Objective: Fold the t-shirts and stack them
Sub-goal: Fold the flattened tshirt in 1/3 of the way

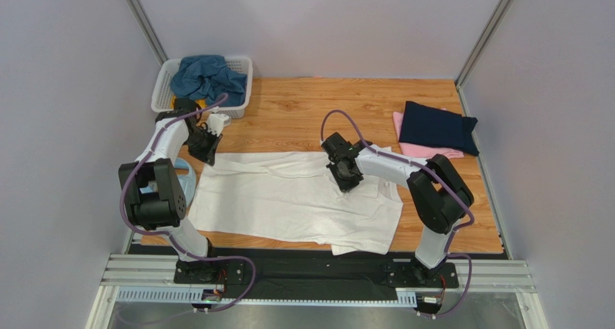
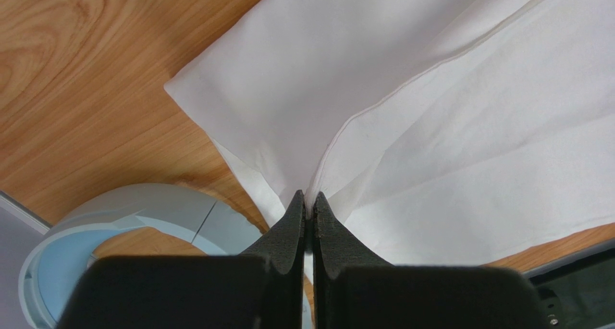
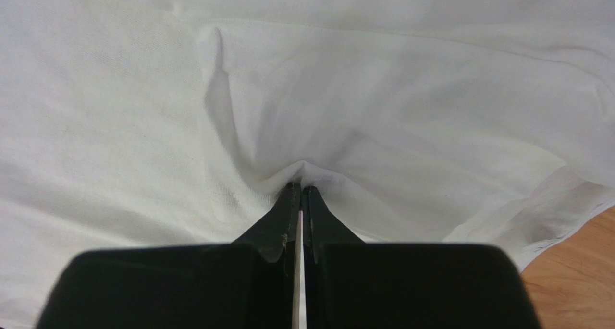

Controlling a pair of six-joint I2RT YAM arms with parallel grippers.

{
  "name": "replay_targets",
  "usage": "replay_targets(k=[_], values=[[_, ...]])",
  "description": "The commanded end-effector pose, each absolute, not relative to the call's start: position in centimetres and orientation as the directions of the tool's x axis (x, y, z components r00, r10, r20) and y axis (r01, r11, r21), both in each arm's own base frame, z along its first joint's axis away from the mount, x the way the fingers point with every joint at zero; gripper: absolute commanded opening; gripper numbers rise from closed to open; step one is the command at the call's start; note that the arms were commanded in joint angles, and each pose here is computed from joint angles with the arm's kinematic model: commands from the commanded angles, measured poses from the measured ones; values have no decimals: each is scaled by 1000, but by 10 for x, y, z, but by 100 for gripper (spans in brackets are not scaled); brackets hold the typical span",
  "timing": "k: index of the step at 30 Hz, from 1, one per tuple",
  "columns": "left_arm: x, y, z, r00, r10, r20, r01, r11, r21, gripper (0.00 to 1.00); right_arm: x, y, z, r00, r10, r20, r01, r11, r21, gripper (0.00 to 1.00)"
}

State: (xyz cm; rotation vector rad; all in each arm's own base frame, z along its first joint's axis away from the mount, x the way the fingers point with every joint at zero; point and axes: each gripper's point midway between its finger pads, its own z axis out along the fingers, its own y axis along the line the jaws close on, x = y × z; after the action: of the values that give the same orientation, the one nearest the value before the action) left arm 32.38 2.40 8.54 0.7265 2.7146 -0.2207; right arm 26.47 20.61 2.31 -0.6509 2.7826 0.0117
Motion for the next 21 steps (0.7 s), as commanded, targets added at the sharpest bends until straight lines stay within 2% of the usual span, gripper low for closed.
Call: replay_targets(k=[1,5,12,21], values=[[340,25,116,-776,479,-410,527,850,-5,0,273,217,54,-852,-386,-353,-409,913,-12,0],[356,28,135,-758,484,-438,526,850,28,0,286,211,99,-814,-351,-462,-373,927,-47,0],[386,32,170,-718,502,-482,531,843,87,0,295,203,155,-758,-289,-585,-317,947,-57,0],[407,34,165,-705,519,-483,542,834,105,0,306,195,155,-757,-265,-597,-269,959,-84,0]])
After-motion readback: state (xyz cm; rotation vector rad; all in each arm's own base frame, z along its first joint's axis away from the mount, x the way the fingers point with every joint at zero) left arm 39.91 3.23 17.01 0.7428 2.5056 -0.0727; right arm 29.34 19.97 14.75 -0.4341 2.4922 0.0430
